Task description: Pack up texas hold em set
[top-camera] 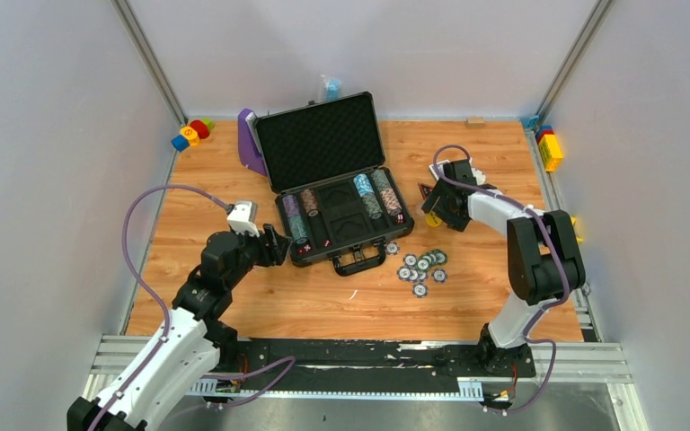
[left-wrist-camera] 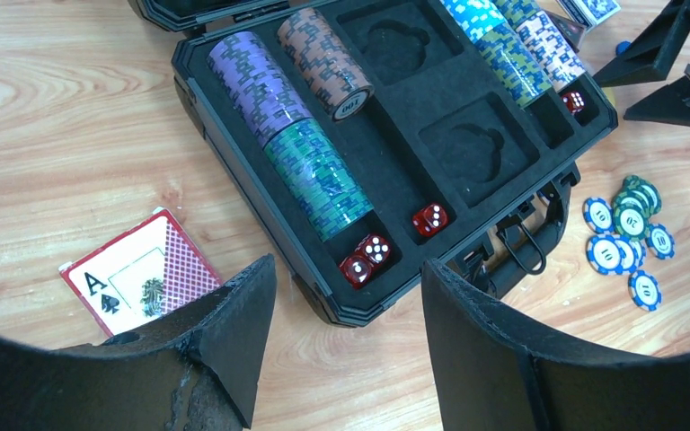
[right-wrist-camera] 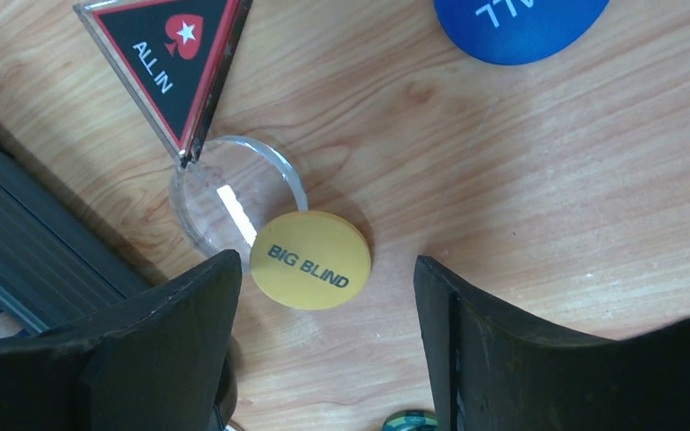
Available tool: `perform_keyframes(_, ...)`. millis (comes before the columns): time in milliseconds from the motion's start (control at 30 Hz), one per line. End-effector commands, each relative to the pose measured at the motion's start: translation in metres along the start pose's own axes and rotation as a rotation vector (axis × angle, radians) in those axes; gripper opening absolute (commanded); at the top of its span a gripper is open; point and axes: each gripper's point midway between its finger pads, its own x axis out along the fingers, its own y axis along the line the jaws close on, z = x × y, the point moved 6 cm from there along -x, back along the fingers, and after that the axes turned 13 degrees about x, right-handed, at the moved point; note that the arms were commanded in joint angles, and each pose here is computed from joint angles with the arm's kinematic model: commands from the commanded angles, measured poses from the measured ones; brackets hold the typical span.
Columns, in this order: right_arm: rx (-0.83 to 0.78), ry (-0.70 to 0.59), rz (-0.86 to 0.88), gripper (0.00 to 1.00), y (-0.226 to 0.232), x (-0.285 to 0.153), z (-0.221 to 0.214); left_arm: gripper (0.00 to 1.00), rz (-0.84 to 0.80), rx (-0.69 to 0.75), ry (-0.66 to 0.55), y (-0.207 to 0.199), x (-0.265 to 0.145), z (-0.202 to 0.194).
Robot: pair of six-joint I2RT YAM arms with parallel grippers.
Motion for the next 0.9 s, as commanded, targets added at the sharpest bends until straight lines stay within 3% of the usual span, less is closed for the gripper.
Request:
perform_keyframes(0,0.008,-0.011,0.053,0.71,0.017,0.005,0.008,0.68,0.007,0.027,-0.074,0.002,-0.001,0.011)
perform_keyframes(433,0.002,0.04,0.049,0.66,0.022,0.014,-0.006,0.68,0.014,0.028,-0.064,0.002,-0.002,0.01)
perform_keyframes(867,-0.056,-0.013,-0.036,0.48,0.011,0.01,-0.003,0.68,0.045,0.019,-0.057,0.006,-0.001,0.006)
